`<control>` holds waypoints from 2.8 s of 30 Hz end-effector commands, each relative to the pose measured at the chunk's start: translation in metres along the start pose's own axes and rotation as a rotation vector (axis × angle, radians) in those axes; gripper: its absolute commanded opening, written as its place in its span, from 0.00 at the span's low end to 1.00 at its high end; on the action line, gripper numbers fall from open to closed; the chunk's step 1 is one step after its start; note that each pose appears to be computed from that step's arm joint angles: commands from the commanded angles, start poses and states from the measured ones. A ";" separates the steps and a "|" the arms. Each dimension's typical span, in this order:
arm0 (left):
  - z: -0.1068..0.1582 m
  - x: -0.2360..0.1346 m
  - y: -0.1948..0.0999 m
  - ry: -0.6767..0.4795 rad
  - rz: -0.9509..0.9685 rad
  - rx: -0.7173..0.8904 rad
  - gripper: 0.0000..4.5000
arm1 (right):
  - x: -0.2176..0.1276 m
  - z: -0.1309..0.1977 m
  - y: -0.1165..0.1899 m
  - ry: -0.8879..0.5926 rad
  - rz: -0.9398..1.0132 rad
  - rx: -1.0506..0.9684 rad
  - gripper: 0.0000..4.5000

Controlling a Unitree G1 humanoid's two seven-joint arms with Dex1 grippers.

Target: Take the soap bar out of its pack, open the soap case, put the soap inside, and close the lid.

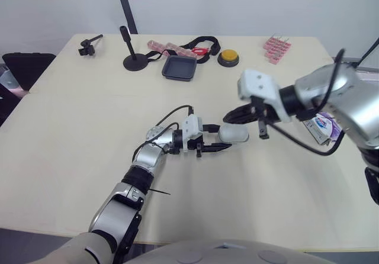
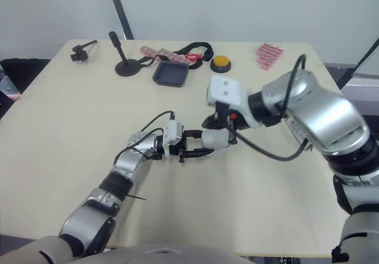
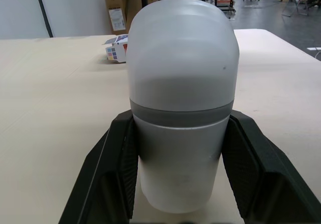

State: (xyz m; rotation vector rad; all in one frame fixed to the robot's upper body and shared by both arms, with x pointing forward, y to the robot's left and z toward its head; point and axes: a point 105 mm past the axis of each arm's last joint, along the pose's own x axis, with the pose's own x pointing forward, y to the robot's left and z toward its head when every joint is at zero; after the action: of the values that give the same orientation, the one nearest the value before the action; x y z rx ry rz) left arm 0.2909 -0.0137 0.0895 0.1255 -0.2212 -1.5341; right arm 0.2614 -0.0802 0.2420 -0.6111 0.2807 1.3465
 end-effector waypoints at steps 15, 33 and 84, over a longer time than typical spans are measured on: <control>0.003 -0.009 0.004 -0.008 0.026 -0.004 0.41 | -0.069 -0.076 0.025 -0.137 -0.180 0.118 0.99; 0.042 -0.024 0.019 -0.129 0.099 -0.182 0.41 | -0.053 -0.101 0.024 -0.206 -0.294 0.153 0.99; 0.040 -0.155 -0.013 0.251 0.566 -0.420 0.99 | 0.005 -0.149 0.027 -0.174 -0.502 0.178 1.00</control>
State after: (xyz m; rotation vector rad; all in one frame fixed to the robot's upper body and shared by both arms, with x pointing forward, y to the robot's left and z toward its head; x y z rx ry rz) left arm 0.2536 0.1300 0.1083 -0.1981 0.4959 -1.0664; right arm 0.2531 -0.1502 0.1141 -0.3333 0.1271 0.9638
